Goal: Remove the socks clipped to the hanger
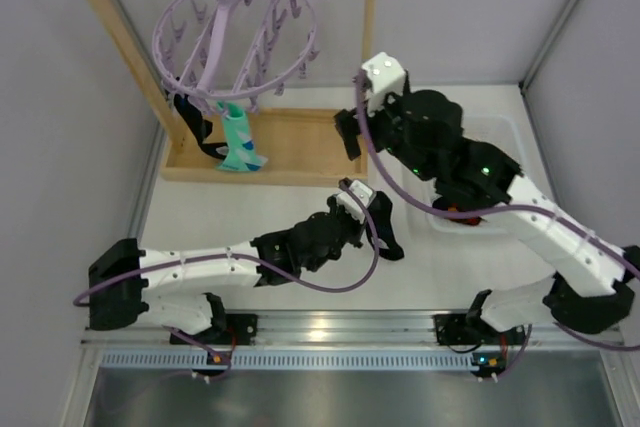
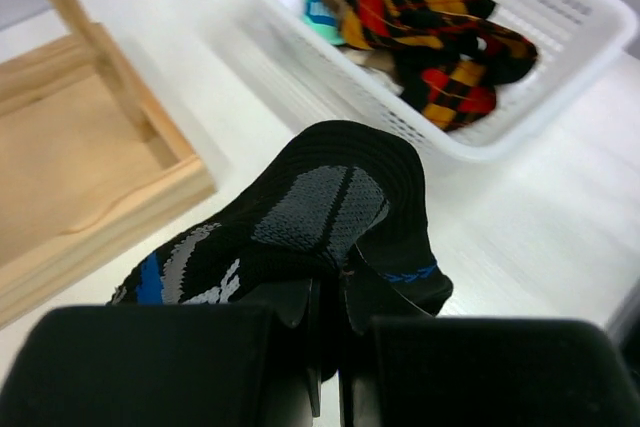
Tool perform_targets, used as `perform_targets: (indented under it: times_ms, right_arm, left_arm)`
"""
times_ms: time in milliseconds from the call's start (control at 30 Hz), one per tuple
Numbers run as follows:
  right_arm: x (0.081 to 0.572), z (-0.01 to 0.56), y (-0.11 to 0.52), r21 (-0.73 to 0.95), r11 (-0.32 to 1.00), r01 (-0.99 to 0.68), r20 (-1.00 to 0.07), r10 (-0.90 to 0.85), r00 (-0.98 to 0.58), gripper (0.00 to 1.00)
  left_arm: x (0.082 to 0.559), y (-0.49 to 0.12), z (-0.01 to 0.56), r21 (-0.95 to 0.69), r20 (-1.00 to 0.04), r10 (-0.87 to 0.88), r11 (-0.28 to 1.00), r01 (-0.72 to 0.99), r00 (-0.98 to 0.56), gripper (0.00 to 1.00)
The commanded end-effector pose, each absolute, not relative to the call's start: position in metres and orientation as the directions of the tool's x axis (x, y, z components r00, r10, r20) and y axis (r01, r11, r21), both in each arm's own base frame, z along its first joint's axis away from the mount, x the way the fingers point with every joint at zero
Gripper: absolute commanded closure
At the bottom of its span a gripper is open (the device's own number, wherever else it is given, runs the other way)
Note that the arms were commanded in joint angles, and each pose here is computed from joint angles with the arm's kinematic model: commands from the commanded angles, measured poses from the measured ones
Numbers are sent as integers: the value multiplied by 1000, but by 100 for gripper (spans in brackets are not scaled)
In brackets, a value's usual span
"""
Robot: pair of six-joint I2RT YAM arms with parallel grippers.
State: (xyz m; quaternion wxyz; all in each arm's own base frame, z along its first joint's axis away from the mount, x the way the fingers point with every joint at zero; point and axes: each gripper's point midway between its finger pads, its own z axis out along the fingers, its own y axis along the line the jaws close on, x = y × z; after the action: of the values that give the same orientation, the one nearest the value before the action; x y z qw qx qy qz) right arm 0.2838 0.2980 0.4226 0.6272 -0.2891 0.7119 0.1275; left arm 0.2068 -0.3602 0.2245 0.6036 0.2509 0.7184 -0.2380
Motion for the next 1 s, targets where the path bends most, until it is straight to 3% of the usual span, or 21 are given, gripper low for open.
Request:
perform_targets:
  times_ms: [0, 167, 367, 567, 667, 700, 733, 867, 967]
  right_arm:
    - [255, 439, 243, -82, 835, -545, -988, -142, -68, 16]
    - [233, 407, 178, 16, 911, -411, -993, -33, -113, 16]
    - [203, 416, 86, 122, 972, -202, -992, 113, -53, 16]
    - [185, 429, 35, 162, 983, -83, -987, 163, 3, 16]
    - [179, 428, 26, 177, 981, -79, -984, 179, 9, 17]
    - [178, 427, 23, 184, 980, -73, -983, 185, 10, 17]
    - [177, 423, 21, 176, 982, -67, -984, 177, 3, 17]
    - [172, 418, 15, 189, 980, -68, -982, 189, 5, 18]
    - [175, 409, 22, 172, 981, -85, -985, 171, -13, 19]
  left_arm:
    - [182, -382, 261, -153, -982, -10, 638, 755, -191, 100]
    - [189, -410, 303, -161, -983, -32, 617, 770, -180, 100]
    - [243, -458, 322, -129, -985, 16, 594, 794, -171, 100]
    - [277, -540, 328, -27, -995, 74, 463, 886, -69, 100]
    - [291, -584, 292, -20, -989, 128, 406, 914, -79, 100]
    - [299, -600, 244, -44, -974, 189, 395, 918, -128, 100]
    - [300, -610, 251, -90, -974, 163, 352, 932, -156, 100]
    - [321, -619, 173, -181, -932, 231, 372, 910, -280, 94]
    - [312, -625, 122, -221, -889, 310, 351, 910, -336, 92]
